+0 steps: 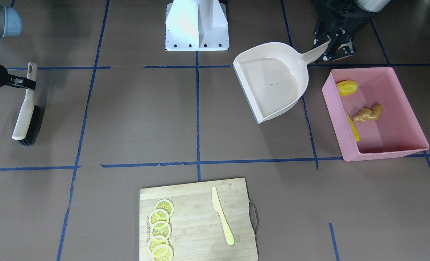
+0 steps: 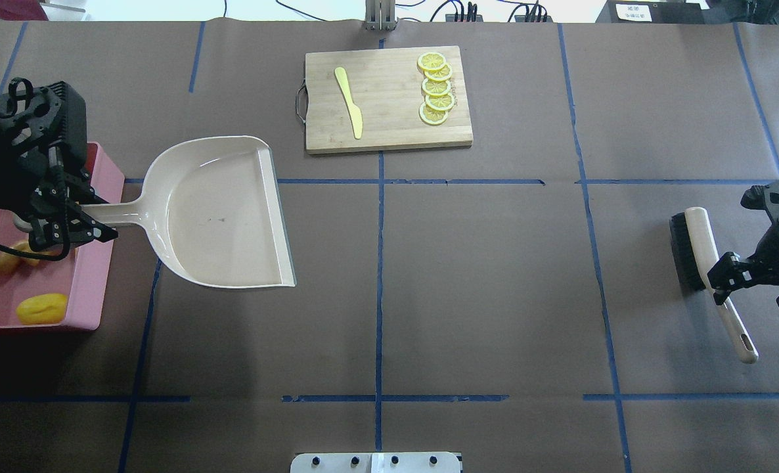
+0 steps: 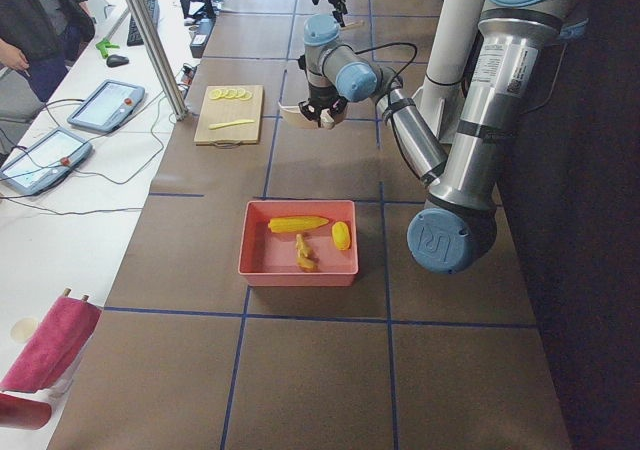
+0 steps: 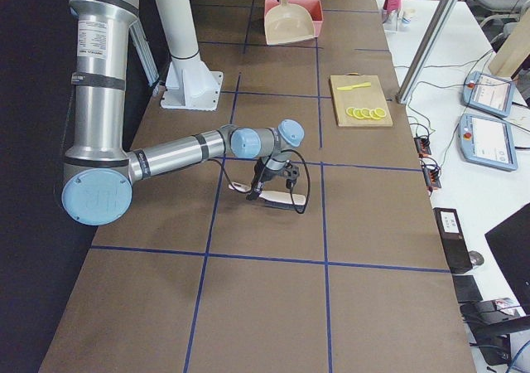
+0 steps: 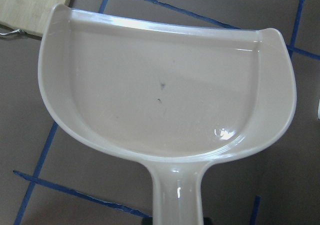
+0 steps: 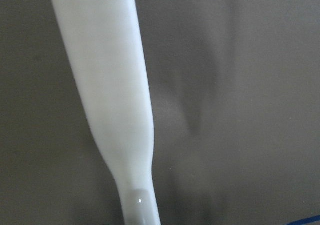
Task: Sweep and dump trash into bin
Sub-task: 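Carry the empty dustpan away from the bin while the right gripper lowers the brush, then lower the dustpan onto the table while the right gripper sets down the brush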
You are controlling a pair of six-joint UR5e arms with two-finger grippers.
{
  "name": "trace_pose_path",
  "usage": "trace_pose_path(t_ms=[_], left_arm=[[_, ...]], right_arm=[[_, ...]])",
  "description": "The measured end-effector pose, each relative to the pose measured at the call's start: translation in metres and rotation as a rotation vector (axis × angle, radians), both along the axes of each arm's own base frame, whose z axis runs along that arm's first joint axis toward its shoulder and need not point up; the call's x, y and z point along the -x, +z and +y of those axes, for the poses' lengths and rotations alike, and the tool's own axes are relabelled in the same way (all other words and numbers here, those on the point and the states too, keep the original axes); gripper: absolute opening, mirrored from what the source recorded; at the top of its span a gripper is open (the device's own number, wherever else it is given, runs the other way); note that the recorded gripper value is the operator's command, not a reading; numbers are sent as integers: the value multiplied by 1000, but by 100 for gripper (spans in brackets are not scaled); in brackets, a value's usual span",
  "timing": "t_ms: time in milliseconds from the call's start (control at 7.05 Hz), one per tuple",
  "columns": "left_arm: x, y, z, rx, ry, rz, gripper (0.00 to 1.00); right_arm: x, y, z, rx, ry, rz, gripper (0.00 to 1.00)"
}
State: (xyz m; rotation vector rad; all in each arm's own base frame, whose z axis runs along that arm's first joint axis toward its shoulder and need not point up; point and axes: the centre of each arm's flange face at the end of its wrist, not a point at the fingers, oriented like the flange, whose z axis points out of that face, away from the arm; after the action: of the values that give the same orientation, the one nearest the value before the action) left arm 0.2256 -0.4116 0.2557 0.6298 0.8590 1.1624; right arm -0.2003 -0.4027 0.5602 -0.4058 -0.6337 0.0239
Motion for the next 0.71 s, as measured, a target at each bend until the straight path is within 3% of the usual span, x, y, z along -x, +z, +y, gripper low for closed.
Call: trace_pose_path(t_ms=[426, 710], left_arm=[[-30, 16, -13, -57, 36, 40, 3], [-69, 30, -10, -85, 96, 61, 5]], right_arm=[[-34, -17, -19, -34, 87, -16, 100], [-70, -29, -35, -106, 169, -49, 100]])
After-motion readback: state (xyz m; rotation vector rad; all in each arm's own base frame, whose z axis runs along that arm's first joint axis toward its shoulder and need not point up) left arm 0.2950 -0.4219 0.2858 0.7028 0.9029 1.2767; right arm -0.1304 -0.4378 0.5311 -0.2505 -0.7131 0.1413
